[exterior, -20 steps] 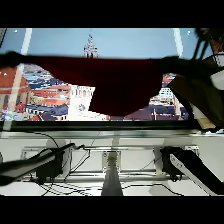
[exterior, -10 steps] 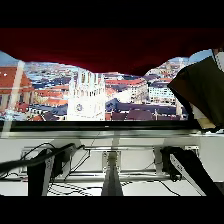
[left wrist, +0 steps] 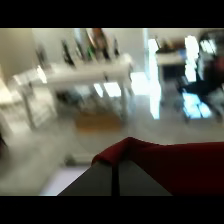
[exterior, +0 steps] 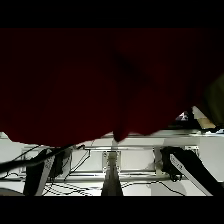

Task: Fold the clothes and pants, and hang the long-sleeved shirts on hangers.

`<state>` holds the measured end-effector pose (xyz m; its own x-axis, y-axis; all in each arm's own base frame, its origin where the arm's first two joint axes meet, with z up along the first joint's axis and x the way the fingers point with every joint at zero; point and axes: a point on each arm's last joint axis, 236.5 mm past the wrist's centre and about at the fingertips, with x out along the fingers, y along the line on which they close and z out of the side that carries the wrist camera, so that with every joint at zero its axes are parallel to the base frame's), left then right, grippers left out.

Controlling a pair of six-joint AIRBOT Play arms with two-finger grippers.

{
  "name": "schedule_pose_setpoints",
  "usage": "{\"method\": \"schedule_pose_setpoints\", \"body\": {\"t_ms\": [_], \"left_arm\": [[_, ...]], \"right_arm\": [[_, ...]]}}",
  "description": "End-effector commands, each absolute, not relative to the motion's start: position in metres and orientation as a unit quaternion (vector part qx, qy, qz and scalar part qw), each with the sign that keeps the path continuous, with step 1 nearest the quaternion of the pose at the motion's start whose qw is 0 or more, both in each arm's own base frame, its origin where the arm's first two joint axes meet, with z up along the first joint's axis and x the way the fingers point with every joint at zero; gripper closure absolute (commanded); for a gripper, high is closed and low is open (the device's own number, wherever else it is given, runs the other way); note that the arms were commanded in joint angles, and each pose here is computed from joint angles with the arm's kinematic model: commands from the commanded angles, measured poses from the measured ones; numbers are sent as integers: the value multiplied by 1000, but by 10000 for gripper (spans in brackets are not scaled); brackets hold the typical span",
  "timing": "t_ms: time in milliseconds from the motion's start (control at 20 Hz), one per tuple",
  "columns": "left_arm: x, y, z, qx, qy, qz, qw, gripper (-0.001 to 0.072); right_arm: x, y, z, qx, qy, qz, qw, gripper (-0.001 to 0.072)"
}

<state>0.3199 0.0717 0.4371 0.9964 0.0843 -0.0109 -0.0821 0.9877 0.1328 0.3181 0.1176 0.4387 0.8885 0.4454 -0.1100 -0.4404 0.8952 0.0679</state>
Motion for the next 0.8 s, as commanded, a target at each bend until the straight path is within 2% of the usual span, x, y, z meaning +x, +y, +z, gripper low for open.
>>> {"method": "schedule_pose_setpoints", "body": {"t_ms": [0,100,250,400,600,750], "left_arm": [[399,61,288,8,238,-75,968,692],[442,51,203,-13,332,-118,936,692],[499,36,95,-36,406,-139,902,692],[521,17,10,-53,460,-153,873,692],[526,5,-33,-59,486,-160,857,691],[510,1,-35,-61,512,-177,839,692]], "right_arm": [[404,127,308,15,258,224,940,694],[449,129,227,17,349,215,912,694],[504,116,116,17,435,182,882,694],[519,104,34,38,503,166,847,694],[530,82,-3,49,523,144,839,694],[506,64,-13,49,571,138,808,694]]}}
